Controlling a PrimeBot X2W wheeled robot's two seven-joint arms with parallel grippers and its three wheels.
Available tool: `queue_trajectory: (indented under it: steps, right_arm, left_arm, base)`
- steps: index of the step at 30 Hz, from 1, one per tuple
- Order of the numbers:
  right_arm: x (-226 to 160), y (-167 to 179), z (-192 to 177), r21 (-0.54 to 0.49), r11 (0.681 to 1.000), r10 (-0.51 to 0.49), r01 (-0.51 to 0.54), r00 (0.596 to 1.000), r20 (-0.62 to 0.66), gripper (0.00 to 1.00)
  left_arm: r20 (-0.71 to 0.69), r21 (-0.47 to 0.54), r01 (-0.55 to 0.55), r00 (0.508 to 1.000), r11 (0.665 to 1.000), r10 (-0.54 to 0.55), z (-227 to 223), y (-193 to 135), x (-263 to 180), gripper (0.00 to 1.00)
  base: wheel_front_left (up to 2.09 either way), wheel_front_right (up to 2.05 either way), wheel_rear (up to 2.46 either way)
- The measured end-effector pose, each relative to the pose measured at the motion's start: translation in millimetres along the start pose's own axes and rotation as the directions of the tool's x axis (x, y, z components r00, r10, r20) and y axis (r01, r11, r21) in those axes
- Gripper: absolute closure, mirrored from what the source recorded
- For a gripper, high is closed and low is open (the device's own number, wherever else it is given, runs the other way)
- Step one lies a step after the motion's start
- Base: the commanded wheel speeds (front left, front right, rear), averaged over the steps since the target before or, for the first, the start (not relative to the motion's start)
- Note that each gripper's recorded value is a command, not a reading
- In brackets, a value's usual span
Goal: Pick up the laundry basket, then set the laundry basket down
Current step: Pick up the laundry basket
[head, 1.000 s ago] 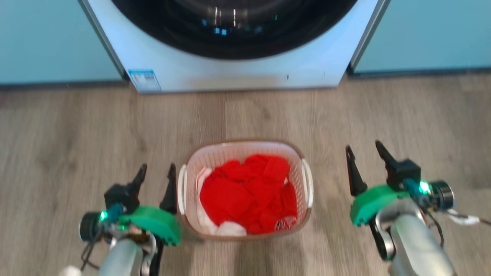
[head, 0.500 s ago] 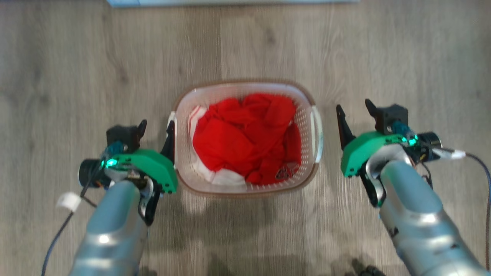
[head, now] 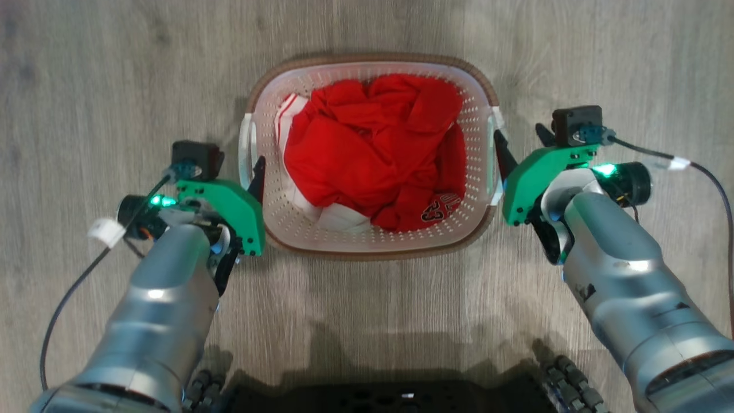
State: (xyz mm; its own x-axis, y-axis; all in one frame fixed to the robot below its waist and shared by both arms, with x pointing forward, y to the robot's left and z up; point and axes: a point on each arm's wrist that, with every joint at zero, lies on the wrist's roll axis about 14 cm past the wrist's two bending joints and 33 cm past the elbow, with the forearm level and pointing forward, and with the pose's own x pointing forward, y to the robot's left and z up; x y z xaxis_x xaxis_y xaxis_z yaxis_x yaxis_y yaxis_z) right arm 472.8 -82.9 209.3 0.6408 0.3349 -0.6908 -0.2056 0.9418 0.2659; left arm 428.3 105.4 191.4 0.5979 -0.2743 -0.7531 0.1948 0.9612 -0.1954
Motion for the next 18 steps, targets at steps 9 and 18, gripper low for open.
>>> queue_trajectory:
  steps: [9, 18]
  right_arm:
    - [21, 8, -32, 0.066, 0.997, 0.042, -0.031, 0.985, -0.169, 0.0]
    - [35, 7, -48, 0.076, 0.996, 0.054, -0.036, 0.966, -0.253, 0.0]
  left_arm:
    - [-0.162, 0.017, 0.04, 0.986, 0.999, -0.037, -27, -5, 17, 0.0]
    - [-0.269, 0.001, 0.074, 0.961, 0.997, -0.071, -44, -10, 28, 0.0]
  base:
    - [0.0, 0.0, 0.0]
    - [0.0, 0.0, 0.0]
